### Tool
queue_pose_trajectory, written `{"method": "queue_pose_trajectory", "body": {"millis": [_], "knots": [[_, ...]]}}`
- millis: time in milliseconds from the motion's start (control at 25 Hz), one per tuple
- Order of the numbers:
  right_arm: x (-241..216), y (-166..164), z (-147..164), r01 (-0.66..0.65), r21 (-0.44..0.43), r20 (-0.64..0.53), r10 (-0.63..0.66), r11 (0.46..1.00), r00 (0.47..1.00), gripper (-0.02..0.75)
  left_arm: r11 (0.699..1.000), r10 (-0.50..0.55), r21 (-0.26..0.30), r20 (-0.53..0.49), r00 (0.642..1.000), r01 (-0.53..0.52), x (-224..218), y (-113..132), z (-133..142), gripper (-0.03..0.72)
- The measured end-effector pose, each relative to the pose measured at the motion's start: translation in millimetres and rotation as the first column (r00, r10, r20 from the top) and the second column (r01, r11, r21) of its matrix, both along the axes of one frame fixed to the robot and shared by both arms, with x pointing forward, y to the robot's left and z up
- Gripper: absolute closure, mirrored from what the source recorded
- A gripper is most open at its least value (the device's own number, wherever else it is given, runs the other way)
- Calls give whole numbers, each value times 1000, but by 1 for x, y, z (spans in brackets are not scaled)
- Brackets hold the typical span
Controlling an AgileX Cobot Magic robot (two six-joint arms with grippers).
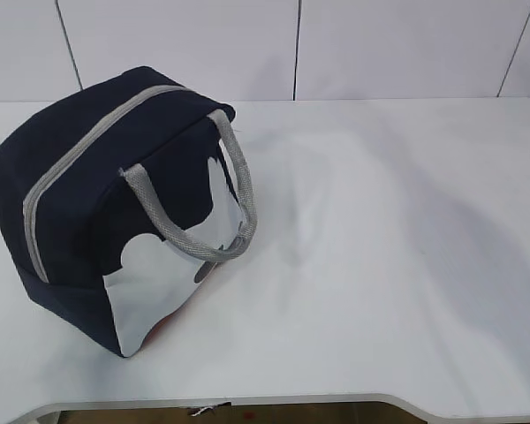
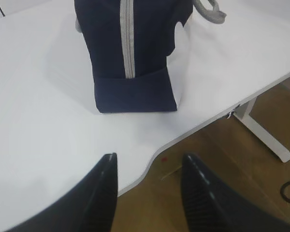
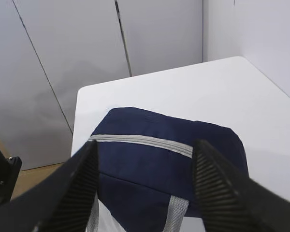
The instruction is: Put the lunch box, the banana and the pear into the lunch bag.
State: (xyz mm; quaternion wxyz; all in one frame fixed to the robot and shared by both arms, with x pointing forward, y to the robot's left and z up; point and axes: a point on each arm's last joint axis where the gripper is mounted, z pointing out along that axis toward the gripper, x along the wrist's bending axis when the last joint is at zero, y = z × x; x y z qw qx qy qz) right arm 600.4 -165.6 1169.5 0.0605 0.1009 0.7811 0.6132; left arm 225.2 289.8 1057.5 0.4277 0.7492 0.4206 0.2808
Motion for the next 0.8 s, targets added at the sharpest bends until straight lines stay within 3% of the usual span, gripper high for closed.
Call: {"method": "queue_pose_trajectory", "body": {"millis": [200, 800], "knots": [[-1, 0, 1, 0, 1, 0, 0, 1000, 1000, 242, 998, 44, 38, -12, 999, -43, 3, 4, -5, 361], [0, 0, 1, 16, 6, -15, -16, 1000, 1000, 242, 996, 85, 34, -21, 996, -84, 5, 7, -6, 362]]}}
